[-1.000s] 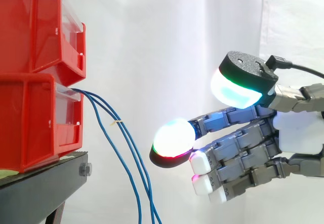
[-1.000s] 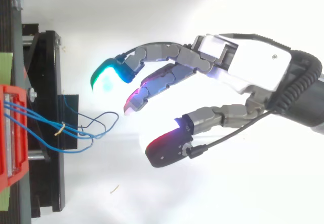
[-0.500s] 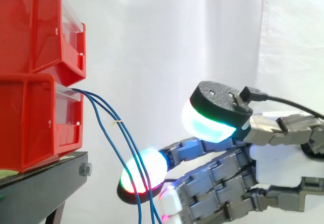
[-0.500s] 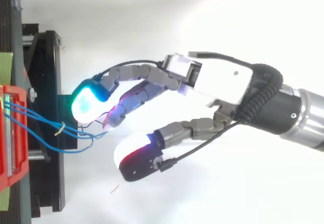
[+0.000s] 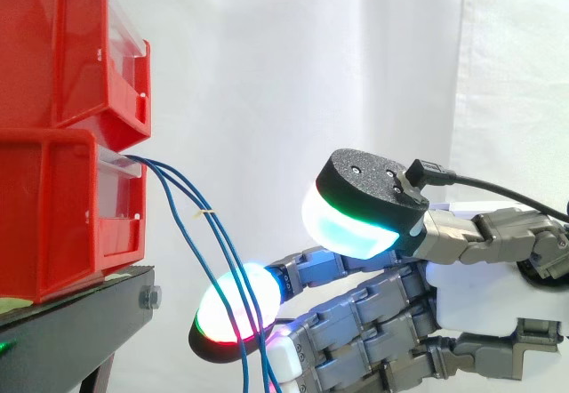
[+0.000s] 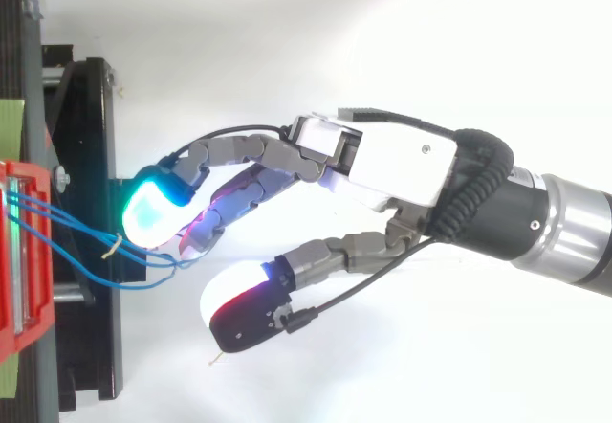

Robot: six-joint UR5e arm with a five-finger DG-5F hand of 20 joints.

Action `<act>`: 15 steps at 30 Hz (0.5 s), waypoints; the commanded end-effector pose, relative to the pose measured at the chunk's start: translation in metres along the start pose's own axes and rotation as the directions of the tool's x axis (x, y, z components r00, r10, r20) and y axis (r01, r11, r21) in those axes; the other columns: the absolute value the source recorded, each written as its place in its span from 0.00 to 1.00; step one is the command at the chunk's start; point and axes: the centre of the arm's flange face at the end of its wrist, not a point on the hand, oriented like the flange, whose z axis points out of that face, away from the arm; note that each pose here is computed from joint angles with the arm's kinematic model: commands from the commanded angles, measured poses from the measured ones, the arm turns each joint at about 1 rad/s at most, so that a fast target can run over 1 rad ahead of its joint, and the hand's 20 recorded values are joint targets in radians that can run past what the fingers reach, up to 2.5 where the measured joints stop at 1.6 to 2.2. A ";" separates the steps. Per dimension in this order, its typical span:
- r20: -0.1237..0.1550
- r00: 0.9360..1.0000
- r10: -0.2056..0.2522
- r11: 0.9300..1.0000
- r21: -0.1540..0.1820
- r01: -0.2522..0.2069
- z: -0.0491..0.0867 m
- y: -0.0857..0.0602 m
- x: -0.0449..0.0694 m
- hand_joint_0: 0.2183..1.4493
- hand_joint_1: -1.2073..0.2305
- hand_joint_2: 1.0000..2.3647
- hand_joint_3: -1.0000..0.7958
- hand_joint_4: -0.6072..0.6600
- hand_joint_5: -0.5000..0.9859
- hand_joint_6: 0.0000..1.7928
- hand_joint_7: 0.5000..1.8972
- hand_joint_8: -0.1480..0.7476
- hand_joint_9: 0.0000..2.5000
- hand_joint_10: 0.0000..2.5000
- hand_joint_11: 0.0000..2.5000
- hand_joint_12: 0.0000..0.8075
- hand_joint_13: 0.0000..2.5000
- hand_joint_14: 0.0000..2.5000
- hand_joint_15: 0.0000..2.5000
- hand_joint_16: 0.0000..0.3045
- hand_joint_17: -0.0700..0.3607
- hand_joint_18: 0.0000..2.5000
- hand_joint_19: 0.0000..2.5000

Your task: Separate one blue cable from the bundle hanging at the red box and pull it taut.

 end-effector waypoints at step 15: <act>-0.018 1.000 0.017 1.000 -0.009 -0.017 0.010 -0.016 0.015 0.31 0.33 0.00 0.28 0.68 0.23 0.28 0.23 0.52 0.36 0.00 0.17 0.41 0.33 0.00 0.13 0.10 0.32 0.26 0.14</act>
